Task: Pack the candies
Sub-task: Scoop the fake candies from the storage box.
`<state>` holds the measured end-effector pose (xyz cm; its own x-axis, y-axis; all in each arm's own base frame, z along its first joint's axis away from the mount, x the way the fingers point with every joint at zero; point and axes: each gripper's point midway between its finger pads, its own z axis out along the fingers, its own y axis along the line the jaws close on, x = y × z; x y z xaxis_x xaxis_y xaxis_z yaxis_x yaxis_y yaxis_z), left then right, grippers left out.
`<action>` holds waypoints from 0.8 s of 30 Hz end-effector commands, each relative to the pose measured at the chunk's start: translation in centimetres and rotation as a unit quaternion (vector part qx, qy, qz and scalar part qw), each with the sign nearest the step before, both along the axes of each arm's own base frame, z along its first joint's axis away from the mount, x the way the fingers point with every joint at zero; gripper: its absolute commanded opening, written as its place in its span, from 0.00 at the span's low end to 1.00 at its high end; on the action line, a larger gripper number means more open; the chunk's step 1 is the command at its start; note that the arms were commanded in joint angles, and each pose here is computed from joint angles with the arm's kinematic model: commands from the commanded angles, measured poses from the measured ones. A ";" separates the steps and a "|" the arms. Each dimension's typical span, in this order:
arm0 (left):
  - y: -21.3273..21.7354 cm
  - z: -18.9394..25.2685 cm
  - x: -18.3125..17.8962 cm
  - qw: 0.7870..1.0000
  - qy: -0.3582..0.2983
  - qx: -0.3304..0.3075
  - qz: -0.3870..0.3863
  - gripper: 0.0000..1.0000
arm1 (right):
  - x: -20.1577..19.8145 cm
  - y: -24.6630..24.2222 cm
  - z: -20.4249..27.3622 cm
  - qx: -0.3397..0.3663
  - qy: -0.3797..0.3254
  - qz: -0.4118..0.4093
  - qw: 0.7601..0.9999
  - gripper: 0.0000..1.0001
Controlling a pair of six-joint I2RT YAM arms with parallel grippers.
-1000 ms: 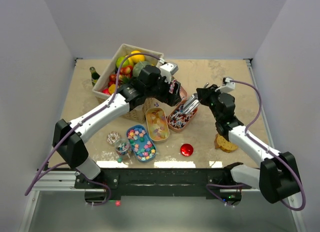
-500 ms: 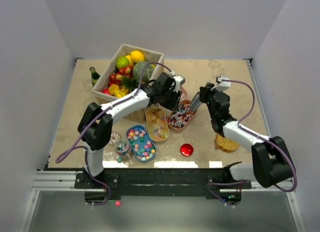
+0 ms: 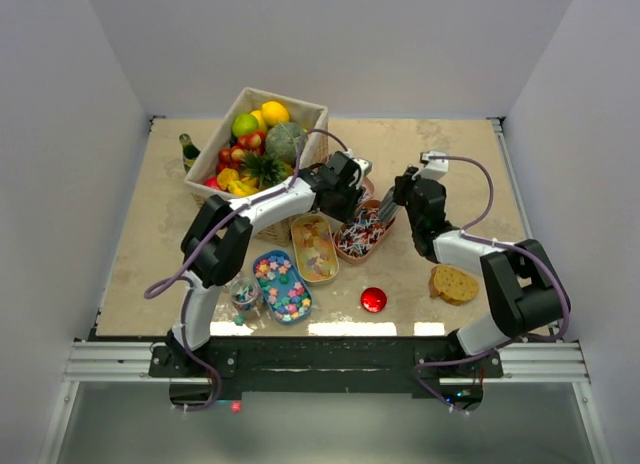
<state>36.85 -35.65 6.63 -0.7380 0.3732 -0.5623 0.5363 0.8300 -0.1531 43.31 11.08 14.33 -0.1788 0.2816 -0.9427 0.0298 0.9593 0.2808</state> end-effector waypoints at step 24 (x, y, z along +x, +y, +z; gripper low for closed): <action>0.5 -2.1 0.2 0.998 0.049 0.019 0.035 0.00 | -2.0 4.9 -4.6 0.078 0.041 0.025 0.996 0.00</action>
